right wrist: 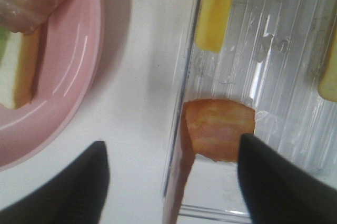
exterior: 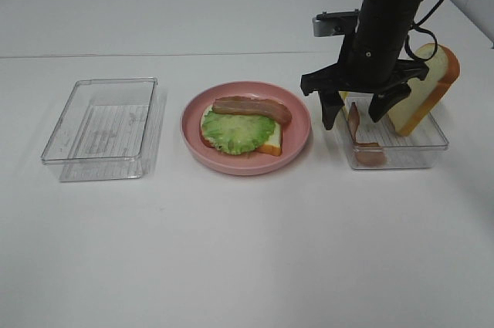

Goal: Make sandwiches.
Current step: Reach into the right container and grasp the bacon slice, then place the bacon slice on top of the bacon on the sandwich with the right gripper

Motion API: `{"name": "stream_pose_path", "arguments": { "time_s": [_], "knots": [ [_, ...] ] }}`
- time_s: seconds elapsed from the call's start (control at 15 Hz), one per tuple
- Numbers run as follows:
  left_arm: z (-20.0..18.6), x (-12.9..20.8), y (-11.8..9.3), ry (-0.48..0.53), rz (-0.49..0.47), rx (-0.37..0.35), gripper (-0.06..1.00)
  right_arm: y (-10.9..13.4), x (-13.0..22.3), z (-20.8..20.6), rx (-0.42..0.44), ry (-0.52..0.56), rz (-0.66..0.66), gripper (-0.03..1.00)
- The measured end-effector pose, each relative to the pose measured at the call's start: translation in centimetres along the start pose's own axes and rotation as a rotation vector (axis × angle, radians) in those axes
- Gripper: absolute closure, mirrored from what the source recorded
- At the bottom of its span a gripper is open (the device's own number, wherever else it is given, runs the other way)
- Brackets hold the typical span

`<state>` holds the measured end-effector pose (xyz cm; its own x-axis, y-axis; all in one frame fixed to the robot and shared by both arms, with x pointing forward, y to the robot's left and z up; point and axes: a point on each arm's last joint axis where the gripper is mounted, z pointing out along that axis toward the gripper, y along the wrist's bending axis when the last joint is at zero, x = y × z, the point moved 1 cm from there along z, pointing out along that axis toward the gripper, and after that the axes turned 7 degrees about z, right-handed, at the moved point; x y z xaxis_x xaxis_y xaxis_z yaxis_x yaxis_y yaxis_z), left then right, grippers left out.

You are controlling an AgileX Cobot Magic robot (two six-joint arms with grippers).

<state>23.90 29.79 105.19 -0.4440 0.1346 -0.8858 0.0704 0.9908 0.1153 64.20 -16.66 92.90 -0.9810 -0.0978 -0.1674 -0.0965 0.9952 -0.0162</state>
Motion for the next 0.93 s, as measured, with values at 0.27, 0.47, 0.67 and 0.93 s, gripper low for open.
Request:
{"name": "stream_pose_path", "arguments": {
  "time_s": [0.27, 0.47, 0.67, 0.93],
  "knots": [
    [0.0, 0.0, 0.0, 0.0, 0.0, 0.0, 0.16, 0.0, -0.1, 0.0, 0.003, -0.008, -0.004, 0.7],
    [0.0, 0.0, 0.0, 0.0, 0.0, 0.0, 0.16, -0.2, -0.1, 0.0, 0.016, -0.012, -0.011, 0.91],
    [0.0, 0.0, 0.0, 0.0, 0.0, 0.0, 0.16, -0.3, 0.1, 0.0, 0.026, 0.008, -0.013, 0.94],
    [0.0, 0.0, 0.0, 0.0, 0.0, 0.0, 0.16, -0.6, 0.4, -3.4, 0.023, -0.016, -0.008, 0.94]
  ]
}}
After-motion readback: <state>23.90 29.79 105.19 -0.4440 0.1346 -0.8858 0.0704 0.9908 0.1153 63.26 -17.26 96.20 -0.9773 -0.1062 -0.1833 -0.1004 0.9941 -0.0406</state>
